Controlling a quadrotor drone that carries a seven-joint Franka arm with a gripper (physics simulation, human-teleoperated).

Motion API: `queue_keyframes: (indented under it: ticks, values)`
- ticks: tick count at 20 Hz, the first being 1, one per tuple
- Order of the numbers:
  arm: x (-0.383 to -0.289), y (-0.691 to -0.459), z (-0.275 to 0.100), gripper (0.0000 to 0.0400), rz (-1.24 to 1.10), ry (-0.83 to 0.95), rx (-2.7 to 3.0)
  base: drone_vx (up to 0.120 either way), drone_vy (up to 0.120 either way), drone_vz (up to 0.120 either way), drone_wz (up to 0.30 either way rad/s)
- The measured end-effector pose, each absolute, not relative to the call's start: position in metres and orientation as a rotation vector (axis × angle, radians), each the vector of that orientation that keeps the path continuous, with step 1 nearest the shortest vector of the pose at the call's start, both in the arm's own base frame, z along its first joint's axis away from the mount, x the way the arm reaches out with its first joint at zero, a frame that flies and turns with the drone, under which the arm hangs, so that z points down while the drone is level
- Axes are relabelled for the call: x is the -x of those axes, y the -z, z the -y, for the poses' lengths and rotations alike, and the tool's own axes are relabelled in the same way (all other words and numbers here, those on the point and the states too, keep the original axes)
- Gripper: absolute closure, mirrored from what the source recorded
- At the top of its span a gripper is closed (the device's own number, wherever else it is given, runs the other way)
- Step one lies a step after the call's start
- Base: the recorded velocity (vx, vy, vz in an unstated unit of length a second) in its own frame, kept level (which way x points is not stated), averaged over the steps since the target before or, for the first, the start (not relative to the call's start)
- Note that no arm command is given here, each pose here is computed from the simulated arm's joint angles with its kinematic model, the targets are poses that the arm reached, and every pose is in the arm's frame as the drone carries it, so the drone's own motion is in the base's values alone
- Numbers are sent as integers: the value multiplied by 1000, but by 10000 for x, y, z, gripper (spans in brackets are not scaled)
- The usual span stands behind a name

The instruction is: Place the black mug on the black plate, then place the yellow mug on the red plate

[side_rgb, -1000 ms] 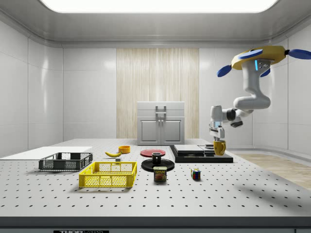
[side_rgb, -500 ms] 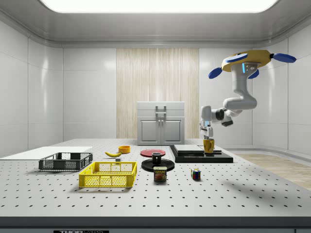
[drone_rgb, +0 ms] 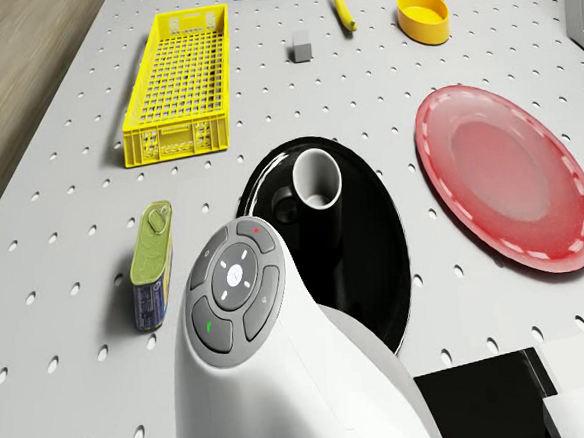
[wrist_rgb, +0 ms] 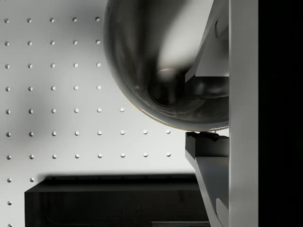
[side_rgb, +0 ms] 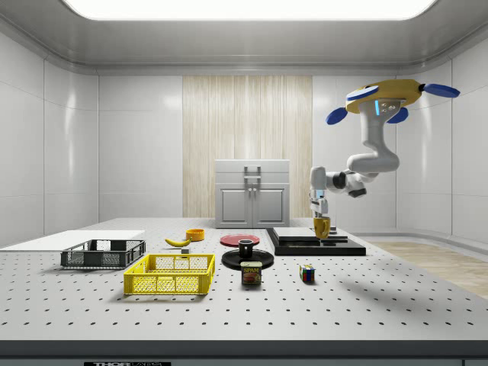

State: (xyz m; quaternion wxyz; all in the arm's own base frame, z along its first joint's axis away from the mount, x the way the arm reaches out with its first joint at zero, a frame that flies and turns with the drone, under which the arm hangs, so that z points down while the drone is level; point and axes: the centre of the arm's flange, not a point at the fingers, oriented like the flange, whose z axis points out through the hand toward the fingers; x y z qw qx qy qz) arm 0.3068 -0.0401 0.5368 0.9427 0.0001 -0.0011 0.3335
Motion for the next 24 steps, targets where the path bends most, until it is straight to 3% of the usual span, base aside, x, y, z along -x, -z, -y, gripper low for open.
queue_keyframes:
  ticks: [24]
  values:
    - [-3068,-5367,401,300,2,-6,-1,7,0,0,-283]
